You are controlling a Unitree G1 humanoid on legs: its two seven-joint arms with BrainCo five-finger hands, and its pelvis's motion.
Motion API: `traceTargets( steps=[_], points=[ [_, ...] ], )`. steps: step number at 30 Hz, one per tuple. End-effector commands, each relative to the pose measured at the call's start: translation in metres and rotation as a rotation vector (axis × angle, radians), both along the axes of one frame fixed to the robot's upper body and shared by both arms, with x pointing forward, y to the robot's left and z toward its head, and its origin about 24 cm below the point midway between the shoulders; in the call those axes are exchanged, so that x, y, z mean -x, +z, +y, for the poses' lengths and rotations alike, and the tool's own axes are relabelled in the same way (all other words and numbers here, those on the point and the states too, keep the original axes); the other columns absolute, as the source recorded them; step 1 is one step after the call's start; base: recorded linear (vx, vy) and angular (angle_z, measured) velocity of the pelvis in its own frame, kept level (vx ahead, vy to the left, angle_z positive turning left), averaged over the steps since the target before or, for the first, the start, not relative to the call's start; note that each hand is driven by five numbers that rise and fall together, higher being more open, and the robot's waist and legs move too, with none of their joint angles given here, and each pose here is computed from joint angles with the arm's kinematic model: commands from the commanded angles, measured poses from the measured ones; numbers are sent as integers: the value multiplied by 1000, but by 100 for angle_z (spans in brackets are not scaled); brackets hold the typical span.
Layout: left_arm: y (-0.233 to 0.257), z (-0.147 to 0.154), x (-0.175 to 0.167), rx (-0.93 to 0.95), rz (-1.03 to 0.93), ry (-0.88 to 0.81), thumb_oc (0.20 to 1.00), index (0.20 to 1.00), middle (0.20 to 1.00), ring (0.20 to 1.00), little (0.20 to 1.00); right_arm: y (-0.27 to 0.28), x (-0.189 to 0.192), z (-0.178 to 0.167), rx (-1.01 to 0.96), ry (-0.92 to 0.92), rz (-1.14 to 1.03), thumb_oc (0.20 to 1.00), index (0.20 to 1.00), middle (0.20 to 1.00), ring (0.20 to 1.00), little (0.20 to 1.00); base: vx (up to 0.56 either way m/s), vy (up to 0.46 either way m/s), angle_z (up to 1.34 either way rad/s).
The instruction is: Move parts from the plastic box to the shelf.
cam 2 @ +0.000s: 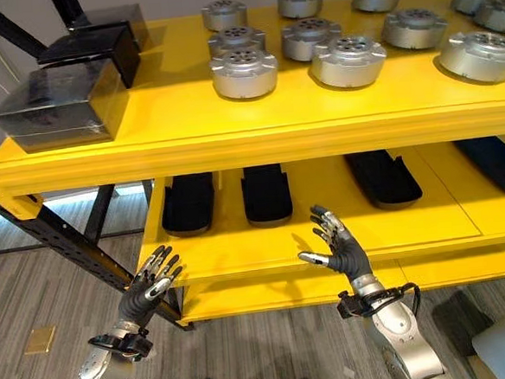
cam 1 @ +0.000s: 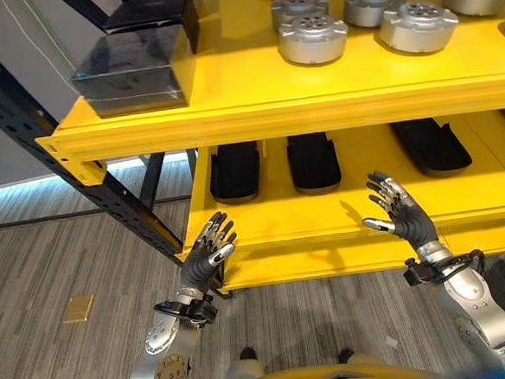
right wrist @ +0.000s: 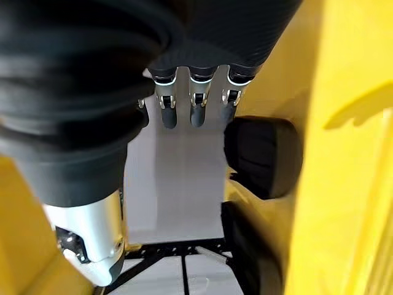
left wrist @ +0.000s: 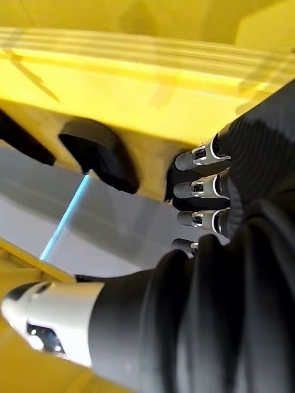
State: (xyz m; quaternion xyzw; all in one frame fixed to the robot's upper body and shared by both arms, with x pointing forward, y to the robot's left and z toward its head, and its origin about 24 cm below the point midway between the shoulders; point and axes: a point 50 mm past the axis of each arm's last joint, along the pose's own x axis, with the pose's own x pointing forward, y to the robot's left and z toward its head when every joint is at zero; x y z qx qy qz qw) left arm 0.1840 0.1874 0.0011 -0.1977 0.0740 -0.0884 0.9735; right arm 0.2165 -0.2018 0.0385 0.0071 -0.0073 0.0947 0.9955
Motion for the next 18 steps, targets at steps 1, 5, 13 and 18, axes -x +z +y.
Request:
traceTargets(
  steps=[1, 5, 13, 18],
  points=[
    [12, 7, -11, -105, -86, 8, 1000, 1000, 1000, 1000, 1000, 11, -12, 9, -59, 33, -59, 1000, 1000, 1000, 1000, 1000, 3, 124, -4],
    [12, 10, -15, -114, -90, 38, 1000, 1000, 1000, 1000, 1000, 5, -15, 16, -94, 38, -32, 1000, 1000, 1000, 1000, 1000, -24, 90, -14],
    [9, 12, -17, -156, -79, 54, 1000, 1000, 1000, 1000, 1000, -3, -19, 32, -141, 81, 13, 1000, 1000, 1000, 1000, 1000, 3, 40, -22],
    [6, 14, -16, -166, -64, 71, 1000, 1000, 1000, 1000, 1000, -6, -18, 37, -151, 99, 30, 1000, 1000, 1000, 1000, 1000, 23, 8, -12]
  ],
)
